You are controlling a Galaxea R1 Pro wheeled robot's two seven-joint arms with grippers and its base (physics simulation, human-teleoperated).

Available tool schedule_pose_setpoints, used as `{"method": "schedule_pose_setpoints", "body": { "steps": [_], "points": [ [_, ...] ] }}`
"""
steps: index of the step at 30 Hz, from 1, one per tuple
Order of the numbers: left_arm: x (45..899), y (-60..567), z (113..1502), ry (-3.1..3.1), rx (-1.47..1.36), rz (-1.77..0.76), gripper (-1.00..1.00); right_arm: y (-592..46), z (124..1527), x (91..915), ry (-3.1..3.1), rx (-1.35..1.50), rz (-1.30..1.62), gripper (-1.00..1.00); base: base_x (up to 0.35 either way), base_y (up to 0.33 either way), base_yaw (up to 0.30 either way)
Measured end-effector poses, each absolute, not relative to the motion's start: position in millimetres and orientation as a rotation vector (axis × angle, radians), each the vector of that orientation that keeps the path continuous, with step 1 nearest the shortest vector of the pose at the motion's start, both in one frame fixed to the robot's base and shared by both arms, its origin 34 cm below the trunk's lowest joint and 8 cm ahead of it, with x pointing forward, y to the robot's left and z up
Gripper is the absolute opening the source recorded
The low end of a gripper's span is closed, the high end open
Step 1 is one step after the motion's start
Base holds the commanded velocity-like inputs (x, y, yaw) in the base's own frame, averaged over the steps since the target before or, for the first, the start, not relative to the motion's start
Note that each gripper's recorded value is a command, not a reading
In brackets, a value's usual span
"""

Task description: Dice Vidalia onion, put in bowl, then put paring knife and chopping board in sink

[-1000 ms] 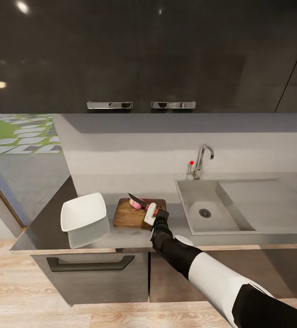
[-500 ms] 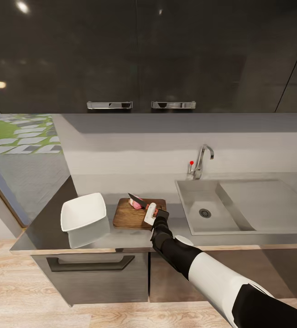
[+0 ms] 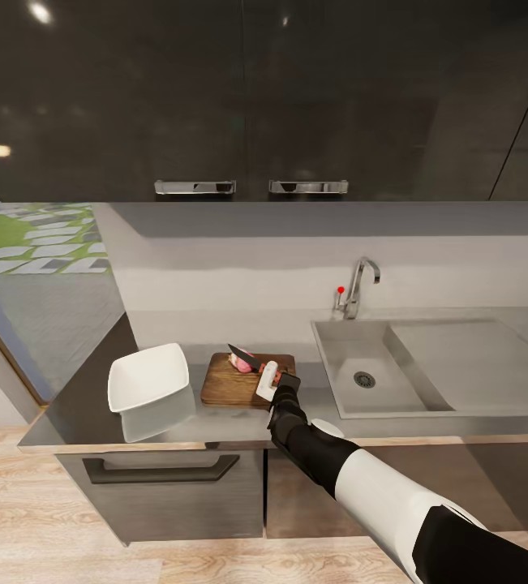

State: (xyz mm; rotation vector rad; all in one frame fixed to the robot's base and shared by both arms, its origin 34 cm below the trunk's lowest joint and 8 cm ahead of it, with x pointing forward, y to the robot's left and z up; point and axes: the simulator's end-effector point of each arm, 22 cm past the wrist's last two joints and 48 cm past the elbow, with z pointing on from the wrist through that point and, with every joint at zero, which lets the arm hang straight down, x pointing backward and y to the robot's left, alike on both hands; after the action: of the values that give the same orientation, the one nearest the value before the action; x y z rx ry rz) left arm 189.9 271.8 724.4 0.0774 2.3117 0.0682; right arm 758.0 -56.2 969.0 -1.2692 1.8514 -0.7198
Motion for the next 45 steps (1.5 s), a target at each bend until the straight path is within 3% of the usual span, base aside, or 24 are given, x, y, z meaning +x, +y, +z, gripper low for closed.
{"method": "schedule_pose_setpoints", "body": {
  "steps": [45],
  "points": [
    [187.8,272.2,723.4,2.317,0.081,0.069,1.0,-58.0,966.8,757.6,1.856,-1.272,-0.723,-1.0,0.0,0.0,0.0]
  ]
}}
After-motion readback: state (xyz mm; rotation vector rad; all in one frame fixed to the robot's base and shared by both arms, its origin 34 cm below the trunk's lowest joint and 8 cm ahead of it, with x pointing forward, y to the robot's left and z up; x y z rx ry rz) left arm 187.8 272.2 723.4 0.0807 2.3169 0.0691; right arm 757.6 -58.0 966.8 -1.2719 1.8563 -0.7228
